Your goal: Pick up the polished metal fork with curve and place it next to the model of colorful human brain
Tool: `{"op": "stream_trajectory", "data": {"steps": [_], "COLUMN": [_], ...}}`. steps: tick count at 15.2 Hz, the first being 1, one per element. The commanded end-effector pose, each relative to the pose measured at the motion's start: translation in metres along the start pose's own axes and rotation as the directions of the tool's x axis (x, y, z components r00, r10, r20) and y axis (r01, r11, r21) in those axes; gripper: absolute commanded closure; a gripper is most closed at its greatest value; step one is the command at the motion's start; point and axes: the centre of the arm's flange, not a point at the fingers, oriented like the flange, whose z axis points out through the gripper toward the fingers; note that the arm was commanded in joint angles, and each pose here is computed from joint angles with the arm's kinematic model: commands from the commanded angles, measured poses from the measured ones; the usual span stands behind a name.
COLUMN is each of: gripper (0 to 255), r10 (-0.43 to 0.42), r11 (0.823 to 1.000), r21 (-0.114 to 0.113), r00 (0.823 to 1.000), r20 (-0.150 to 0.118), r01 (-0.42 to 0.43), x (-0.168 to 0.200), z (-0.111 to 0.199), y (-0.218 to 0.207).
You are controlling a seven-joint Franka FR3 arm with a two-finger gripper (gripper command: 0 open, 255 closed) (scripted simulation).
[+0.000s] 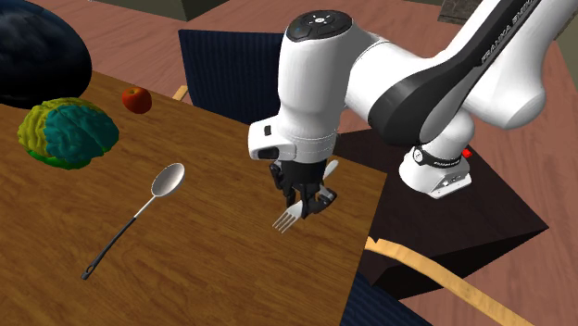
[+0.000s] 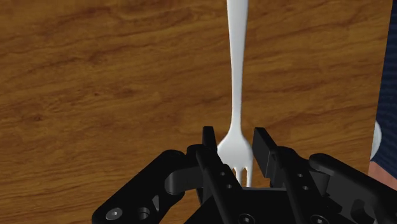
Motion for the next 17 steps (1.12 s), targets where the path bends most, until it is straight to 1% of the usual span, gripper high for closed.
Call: {"op": "stream_trajectory", "data": {"steps": [1,17], "gripper": [255,255], "r10": [0.0,0.0], "r11": [1.0,1.0], "r21": [0.0,0.0], "r00": [1.0,1.0], "r20": [0.0,0.0], "r01": [0.0,0.0], "x": [0.001,0.007], "z": [-0.012,-0.096], "y": [0.0,-0.001]}}
